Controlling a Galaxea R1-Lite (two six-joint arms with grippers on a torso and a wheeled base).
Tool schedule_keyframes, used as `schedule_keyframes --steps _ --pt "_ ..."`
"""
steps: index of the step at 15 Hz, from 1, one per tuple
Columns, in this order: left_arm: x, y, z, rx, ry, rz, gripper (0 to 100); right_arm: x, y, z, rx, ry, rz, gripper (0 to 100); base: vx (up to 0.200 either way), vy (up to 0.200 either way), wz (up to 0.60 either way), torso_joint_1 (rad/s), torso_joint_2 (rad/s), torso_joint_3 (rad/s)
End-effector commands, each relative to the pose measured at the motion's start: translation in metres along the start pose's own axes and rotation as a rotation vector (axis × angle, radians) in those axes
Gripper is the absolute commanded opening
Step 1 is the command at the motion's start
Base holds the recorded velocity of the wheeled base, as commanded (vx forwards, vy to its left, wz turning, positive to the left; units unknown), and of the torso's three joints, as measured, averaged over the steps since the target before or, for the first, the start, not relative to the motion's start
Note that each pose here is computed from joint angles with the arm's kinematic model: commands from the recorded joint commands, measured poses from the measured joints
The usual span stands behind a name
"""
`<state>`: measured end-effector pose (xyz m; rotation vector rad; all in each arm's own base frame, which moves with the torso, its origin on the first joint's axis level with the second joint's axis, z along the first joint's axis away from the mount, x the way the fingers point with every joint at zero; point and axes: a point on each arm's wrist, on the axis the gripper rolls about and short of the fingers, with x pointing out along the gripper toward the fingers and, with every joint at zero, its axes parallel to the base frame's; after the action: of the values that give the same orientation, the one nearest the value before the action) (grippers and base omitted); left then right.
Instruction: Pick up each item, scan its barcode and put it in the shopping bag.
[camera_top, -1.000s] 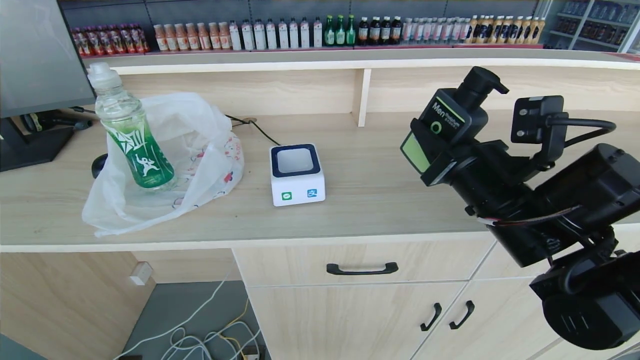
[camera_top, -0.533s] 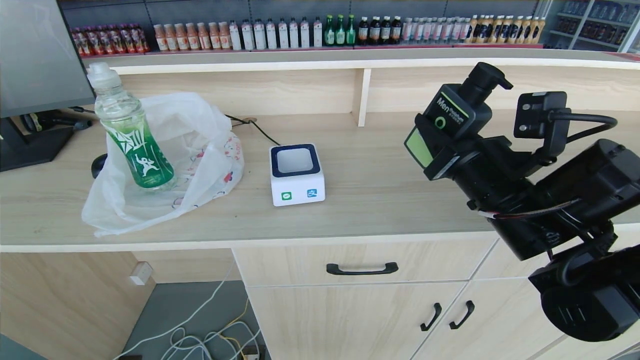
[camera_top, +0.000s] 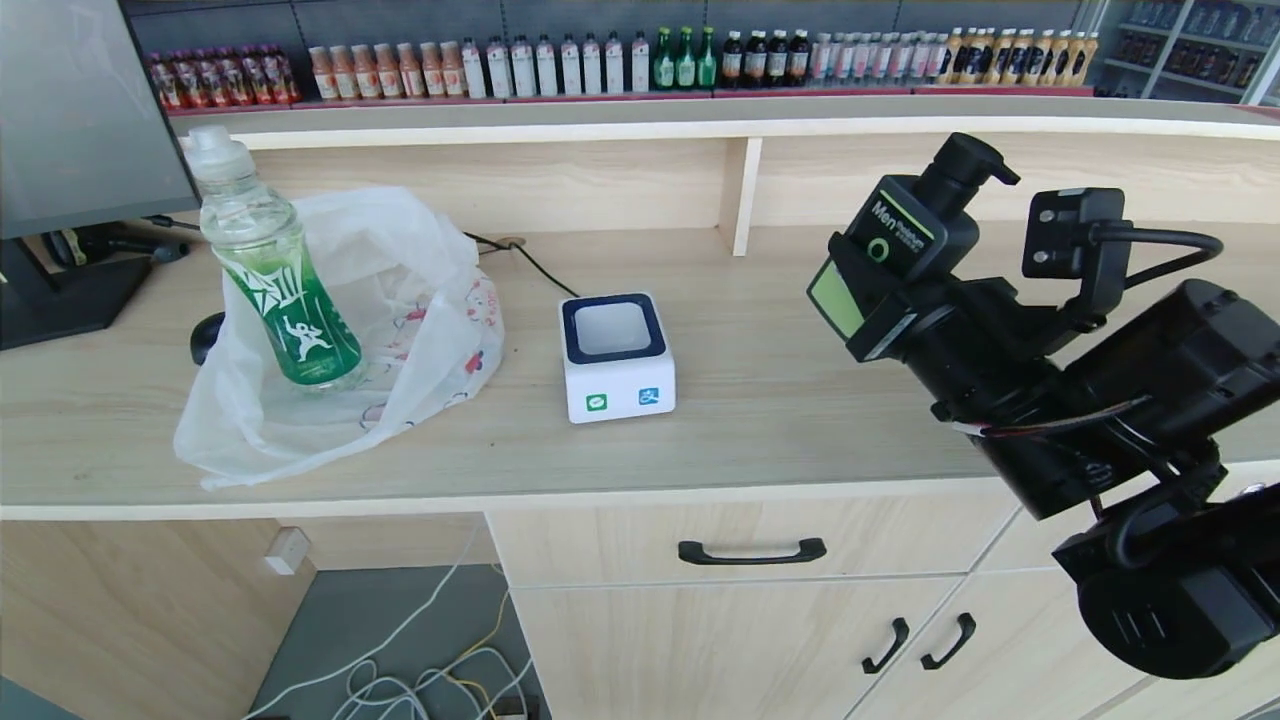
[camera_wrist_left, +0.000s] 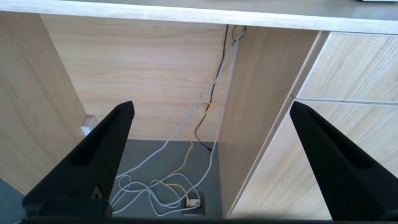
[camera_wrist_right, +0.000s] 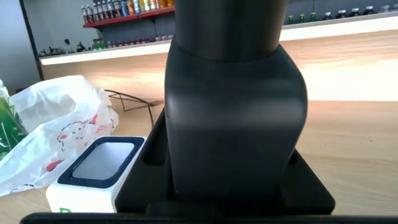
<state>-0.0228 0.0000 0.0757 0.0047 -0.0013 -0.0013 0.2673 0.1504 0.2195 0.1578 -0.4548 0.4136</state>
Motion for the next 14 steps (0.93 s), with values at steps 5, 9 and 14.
schedule_keyframes --steps 5,9,14 --pt "0.0000 0.0000 0.0001 -0.002 -0.002 0.001 100 -0.0013 0.0000 0.0043 0.004 -0.014 0.002 0 0.000 0.200 0.00 0.001 0.00 0.000" --pt "0.0000 0.0000 0.0001 -0.003 -0.002 0.001 100 -0.0020 -0.0001 0.0069 0.006 -0.020 0.003 0 0.000 0.200 0.00 0.001 0.00 0.002" --pt "0.0000 0.0000 0.0001 0.000 -0.002 0.001 100 -0.0008 0.0001 0.0089 0.005 -0.029 0.005 0 0.000 0.080 0.00 0.001 0.00 0.002"
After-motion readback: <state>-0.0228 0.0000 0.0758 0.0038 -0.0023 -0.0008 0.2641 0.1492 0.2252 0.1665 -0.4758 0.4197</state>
